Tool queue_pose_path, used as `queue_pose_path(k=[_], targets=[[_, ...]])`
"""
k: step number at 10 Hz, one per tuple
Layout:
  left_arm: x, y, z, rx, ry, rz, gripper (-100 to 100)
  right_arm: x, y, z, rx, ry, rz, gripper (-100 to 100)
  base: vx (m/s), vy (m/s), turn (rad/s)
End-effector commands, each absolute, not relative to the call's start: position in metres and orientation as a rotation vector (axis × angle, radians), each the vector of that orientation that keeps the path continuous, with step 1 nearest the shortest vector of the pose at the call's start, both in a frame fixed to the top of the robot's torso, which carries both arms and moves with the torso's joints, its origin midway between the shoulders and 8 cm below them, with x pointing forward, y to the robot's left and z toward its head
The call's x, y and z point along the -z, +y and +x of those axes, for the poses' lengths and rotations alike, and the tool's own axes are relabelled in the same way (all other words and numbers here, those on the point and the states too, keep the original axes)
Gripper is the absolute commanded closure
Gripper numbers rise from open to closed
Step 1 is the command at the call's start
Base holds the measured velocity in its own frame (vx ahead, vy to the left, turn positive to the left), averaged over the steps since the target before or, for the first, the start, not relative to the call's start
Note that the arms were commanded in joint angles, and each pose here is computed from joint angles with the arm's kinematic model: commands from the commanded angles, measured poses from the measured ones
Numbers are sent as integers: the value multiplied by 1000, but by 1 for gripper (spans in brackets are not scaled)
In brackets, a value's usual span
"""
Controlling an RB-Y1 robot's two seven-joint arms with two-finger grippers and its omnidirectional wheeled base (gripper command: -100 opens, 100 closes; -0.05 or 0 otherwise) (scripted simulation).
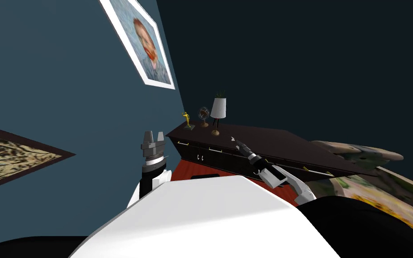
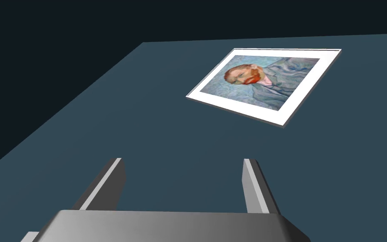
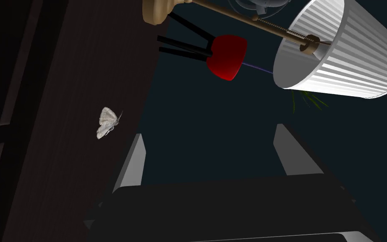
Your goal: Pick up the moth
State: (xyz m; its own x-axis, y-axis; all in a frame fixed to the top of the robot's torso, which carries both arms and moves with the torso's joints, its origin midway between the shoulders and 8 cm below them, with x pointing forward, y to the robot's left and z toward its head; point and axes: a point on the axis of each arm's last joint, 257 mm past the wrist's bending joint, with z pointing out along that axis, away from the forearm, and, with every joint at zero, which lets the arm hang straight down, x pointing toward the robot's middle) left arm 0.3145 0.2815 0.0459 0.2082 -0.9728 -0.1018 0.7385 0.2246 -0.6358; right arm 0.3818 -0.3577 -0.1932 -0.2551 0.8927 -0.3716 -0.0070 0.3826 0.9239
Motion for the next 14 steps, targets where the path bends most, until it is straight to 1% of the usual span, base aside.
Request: queue_pose_path(k=[1, 2, 3, 6, 9, 14], targets=[[-46, 282, 315, 1265, 550, -512, 0, 199, -364, 383, -1034, 1633, 804, -100, -8, -8, 110], [-46, 282, 314, 1265, 550, -512, 0, 199, -364, 383, -1029, 1642, 795, -100, -2, -5, -12], [-46, 282, 314, 1265, 550, -512, 0, 212, -376, 381, -993, 1689, 827, -100, -5, 1, 179], [-46, 282, 315, 1265, 550, -512, 0, 222, -391, 379, -928, 1773, 816, -100, -6, -5, 135], [-46, 282, 314, 1265, 550, -512, 0, 244, -420, 372, -822, 1874, 861, -100, -3, -5, 167], [-46, 282, 315, 1265, 550, -512, 0, 255, -456, 367, -665, 2006, 849, -100, 1, -3, 141]])
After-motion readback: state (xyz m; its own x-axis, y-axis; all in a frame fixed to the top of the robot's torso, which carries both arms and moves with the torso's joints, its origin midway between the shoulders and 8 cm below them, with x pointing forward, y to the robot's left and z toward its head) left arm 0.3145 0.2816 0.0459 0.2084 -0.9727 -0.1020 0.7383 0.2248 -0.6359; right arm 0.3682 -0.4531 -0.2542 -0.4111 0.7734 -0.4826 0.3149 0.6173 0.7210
